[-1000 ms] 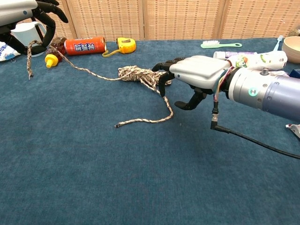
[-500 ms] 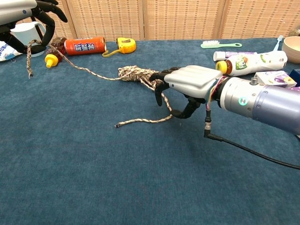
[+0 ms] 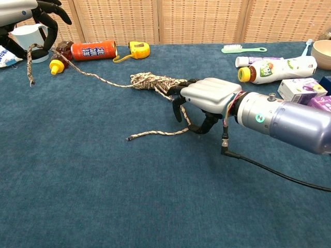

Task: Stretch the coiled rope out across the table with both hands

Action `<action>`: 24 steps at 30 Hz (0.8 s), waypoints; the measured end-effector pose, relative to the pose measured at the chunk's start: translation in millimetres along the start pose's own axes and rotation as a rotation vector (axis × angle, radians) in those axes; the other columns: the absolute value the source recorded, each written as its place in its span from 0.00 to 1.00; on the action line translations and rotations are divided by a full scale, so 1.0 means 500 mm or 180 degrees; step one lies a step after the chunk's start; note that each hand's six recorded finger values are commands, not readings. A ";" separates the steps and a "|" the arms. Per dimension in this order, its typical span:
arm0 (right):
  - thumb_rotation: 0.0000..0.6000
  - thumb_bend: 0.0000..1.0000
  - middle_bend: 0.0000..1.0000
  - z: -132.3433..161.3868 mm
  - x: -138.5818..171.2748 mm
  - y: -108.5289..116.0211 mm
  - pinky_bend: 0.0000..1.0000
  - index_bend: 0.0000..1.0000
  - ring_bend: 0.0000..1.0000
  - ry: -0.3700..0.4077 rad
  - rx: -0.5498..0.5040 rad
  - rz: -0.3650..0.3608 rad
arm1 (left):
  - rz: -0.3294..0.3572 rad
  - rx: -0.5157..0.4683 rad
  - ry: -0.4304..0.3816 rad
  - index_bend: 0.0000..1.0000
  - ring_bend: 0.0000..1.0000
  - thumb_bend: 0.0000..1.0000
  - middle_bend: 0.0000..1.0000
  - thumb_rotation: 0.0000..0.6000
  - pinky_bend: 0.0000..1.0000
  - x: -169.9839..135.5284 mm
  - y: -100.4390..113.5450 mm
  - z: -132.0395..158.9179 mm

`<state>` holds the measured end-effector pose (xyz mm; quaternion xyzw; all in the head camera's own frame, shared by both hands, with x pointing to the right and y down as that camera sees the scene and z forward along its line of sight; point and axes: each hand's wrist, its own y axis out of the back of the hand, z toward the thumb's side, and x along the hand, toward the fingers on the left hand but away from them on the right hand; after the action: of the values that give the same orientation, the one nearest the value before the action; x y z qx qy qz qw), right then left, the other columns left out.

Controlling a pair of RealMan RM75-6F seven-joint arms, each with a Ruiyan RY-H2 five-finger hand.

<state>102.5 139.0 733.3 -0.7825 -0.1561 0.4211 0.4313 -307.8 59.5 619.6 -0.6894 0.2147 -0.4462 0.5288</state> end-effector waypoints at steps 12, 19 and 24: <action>1.00 0.44 0.11 0.001 -0.002 -0.020 0.00 0.45 0.00 -0.0002 0.0043 -0.0001 | 0.0007 0.0010 0.0021 0.77 0.00 0.46 0.20 1.00 0.00 -0.004 0.004 -0.007; 1.00 0.44 0.12 0.002 0.000 -0.023 0.00 0.46 0.00 0.0007 0.0054 0.0006 | 0.0006 0.0006 0.0025 0.77 0.00 0.46 0.20 1.00 0.00 -0.004 0.005 -0.008; 1.00 0.44 0.12 0.003 0.000 -0.030 0.00 0.46 0.01 -0.0005 0.0052 0.0029 | 0.0003 0.0005 0.0024 0.77 0.00 0.46 0.20 1.00 0.00 -0.005 0.003 -0.009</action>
<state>103.2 148.5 745.0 -0.7794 -0.1493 0.4249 0.4356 -312.5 58.3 617.3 -0.6871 0.2167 -0.4487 0.5288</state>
